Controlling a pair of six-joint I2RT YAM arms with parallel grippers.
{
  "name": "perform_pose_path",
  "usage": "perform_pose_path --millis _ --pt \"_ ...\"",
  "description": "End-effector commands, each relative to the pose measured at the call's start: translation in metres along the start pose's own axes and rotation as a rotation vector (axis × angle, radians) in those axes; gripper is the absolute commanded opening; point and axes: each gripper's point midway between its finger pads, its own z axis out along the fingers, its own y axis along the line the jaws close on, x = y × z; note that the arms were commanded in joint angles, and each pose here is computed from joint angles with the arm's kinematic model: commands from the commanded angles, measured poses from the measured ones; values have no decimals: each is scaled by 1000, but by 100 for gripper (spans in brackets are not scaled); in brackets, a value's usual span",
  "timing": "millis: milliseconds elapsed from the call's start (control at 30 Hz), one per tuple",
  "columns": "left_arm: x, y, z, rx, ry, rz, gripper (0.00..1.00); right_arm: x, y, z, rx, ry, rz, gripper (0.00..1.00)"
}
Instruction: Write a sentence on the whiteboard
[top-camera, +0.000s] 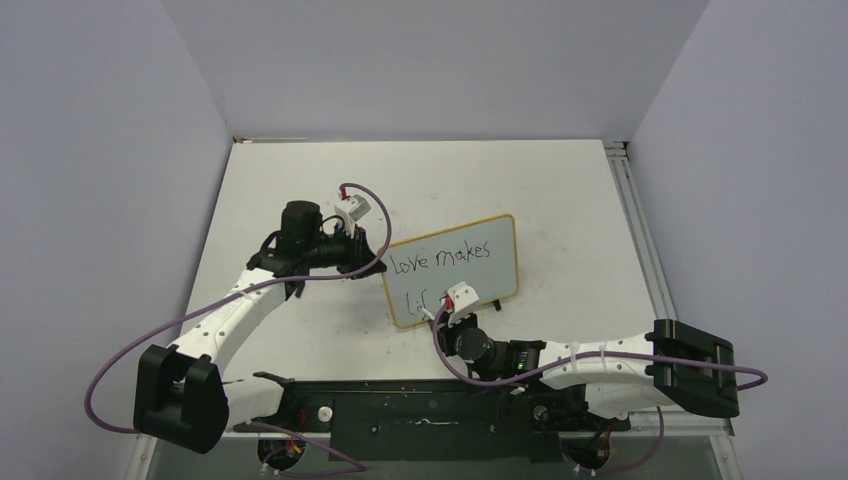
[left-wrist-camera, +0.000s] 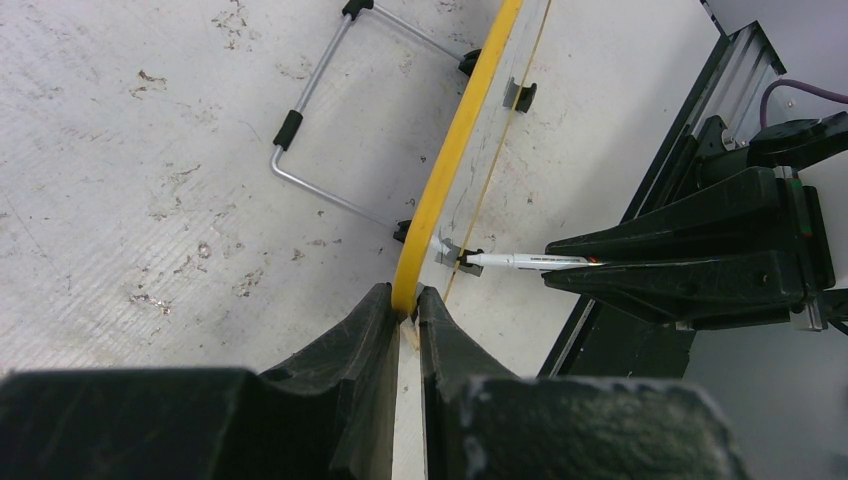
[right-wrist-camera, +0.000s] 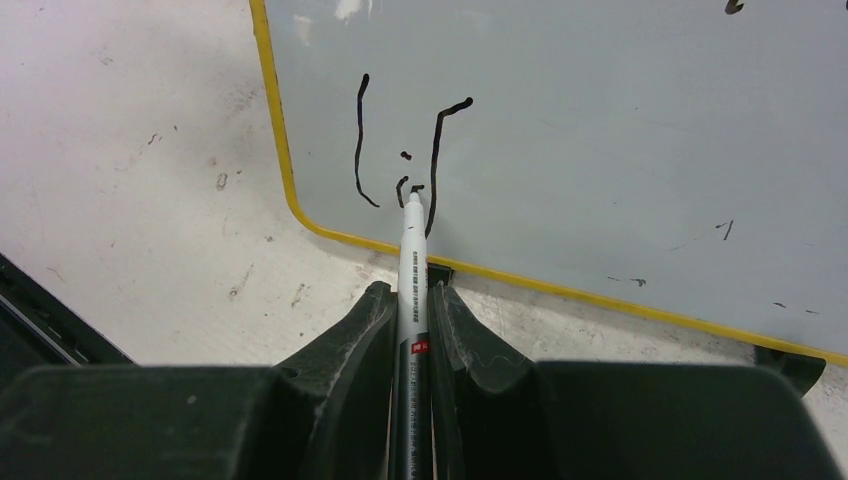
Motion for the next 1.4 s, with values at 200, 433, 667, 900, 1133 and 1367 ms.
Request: perform_pose_path --millis 200,433,667,900,1133,1367 --pt "-14 -4 -1 5 -25 22 0 -10 -8 -1 48 -31 29 5" --pt "-15 -5 -2 6 -28 24 0 -12 -18 -7 79 -35 31 5" --pt "-15 -5 -2 6 -26 23 0 -20 -17 -13 59 -62 45 5" --pt "-14 -4 -1 5 -25 21 0 -12 -19 -11 63 -44 39 5" --pt "-14 -5 -1 8 -23 20 0 -8 -18 -9 60 -38 40 5" --pt "-13 -4 0 7 -20 17 0 -6 -22 -6 64 -32 38 5"
